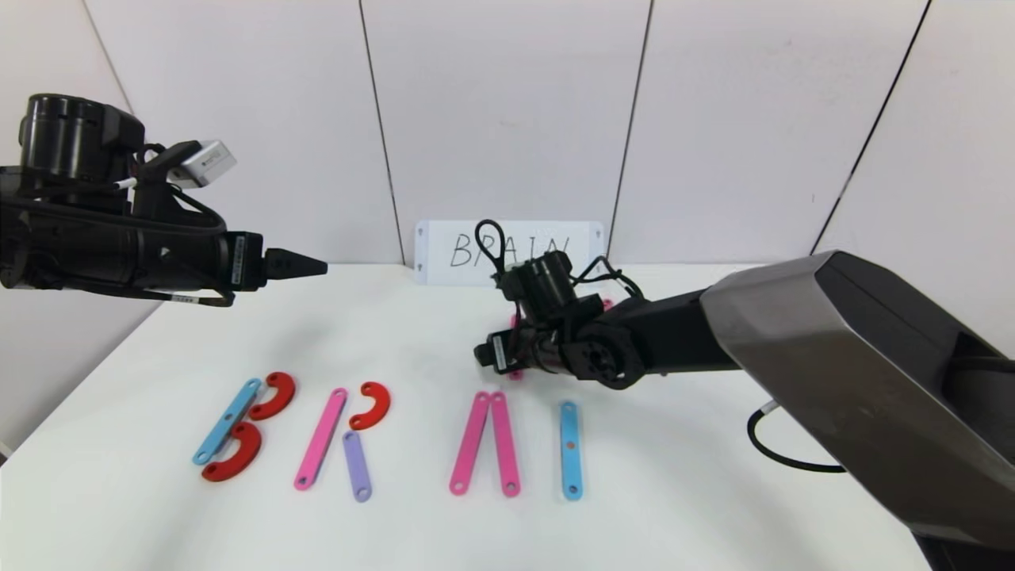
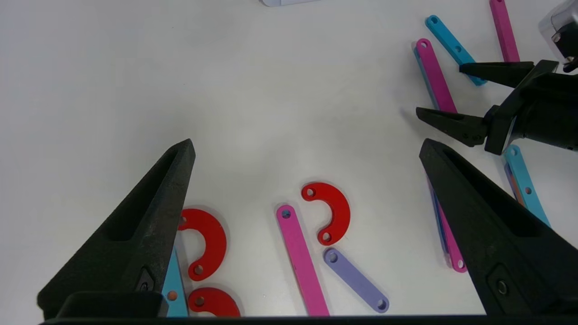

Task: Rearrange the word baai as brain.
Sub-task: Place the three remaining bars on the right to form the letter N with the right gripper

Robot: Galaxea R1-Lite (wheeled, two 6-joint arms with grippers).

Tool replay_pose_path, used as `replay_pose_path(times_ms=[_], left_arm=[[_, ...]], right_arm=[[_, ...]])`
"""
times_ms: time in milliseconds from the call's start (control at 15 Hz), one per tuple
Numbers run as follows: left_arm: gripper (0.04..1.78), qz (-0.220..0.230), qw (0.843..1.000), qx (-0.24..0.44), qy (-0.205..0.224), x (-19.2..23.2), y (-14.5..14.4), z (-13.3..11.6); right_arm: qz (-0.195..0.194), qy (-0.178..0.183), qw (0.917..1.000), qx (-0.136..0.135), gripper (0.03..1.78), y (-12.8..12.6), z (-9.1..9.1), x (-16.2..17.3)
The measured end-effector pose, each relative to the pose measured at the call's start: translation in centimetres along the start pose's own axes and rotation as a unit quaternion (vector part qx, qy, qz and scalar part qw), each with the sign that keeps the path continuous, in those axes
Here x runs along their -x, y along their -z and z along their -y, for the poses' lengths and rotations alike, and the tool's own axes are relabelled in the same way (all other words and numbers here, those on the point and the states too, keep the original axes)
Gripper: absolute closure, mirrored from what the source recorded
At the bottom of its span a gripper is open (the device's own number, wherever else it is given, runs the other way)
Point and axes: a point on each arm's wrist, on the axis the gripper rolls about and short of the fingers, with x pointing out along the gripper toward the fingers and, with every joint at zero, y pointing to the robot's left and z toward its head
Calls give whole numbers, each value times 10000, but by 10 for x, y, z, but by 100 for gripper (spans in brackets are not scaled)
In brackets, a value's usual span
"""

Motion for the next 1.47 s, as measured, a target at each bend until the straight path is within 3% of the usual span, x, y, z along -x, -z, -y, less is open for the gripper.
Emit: replay_pose_path(times_ms=[200,333,667,800,1200,1467], left_arm=[[8,-7,10000,4,2,0,0,0],[8,-19,10000,5,5,0,1,0],[8,-20,10000,3,9,-1,1,0],[8,-25,10000,4,12,-1,1,1],[8,-14,10000,-1,15,-1,0,1],[8,-11,10000,-2,18,-1,0,1]], right_arm=[[-16,40,10000,7,17,4,-1,-7],[45,131,9999,5,36,5,-1,-10],[59,135,9999,0,123,6,-1,-13],[58,145,9999,-9,147,6,0,-14],[114,111,9998,-98,151,1,0,-3],[191,118,9996,-156,151,-9,7,31]])
